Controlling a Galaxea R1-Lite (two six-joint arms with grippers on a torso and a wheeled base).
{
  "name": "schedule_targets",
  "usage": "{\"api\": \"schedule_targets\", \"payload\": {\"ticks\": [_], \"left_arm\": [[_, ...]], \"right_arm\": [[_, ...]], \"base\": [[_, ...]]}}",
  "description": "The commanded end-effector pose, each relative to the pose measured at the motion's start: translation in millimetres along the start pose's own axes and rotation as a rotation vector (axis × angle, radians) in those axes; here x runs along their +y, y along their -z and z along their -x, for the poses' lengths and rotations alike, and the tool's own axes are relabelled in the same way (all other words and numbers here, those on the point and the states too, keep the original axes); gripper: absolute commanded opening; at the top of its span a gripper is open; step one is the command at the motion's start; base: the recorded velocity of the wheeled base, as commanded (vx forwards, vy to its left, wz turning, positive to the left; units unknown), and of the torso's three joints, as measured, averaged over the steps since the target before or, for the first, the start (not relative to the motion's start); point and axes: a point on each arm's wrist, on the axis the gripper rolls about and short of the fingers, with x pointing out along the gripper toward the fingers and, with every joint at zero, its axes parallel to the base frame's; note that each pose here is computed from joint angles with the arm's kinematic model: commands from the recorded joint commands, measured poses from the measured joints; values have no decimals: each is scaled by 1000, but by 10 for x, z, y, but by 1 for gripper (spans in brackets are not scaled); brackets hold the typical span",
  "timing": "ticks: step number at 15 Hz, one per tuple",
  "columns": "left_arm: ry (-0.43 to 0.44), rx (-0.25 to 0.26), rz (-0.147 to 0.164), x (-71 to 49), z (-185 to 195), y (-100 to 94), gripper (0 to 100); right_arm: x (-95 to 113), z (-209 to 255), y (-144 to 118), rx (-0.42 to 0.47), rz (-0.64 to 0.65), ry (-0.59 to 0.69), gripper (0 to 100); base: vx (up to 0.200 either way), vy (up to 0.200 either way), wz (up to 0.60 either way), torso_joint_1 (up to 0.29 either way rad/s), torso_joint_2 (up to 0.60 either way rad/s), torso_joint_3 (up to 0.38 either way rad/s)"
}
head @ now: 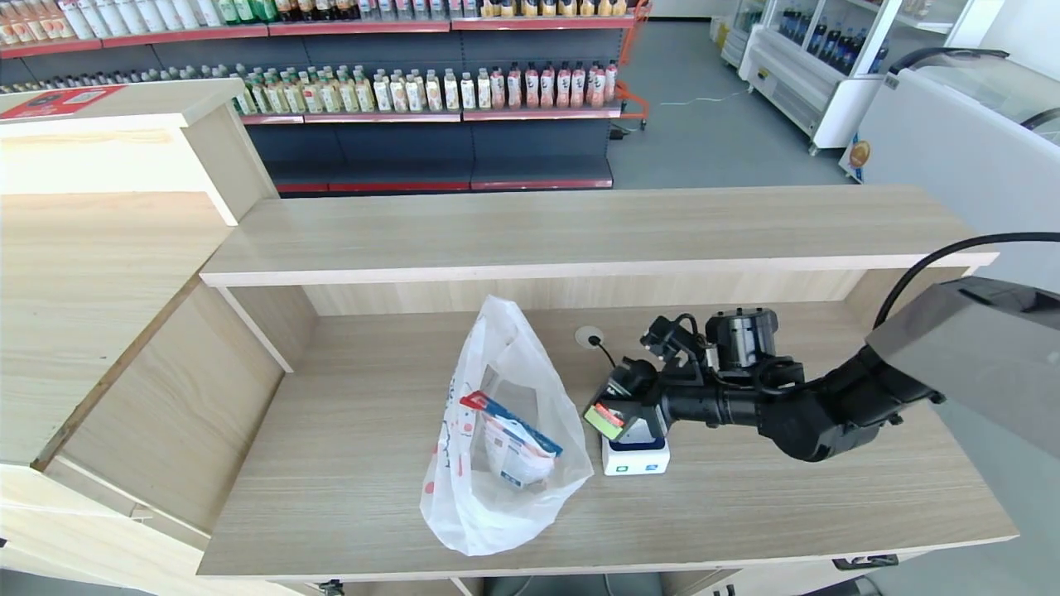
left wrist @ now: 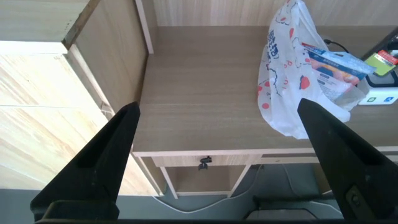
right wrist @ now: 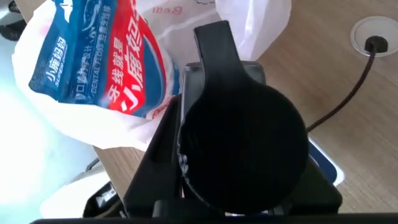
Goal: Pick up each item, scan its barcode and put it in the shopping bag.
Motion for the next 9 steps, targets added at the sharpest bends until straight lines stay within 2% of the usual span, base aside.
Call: {"api": "schedule_targets", "payload": {"ticks": [1,5,9], "left_arm": [[0,-1,0,0,0,0,100],[0,-1,0,0,0,0,100],[1,-1,0,0,0,0,100]], "right_arm": [[61,-331,43,-9,26,-45,0],[125,-634,7,-43,114,-75,0],[85,-774,205,-20,202,-78,0]], "base": [[0,0,0,0,0,0],[0,0,0,0,0,0],[0,0,0,0,0,0]]}}
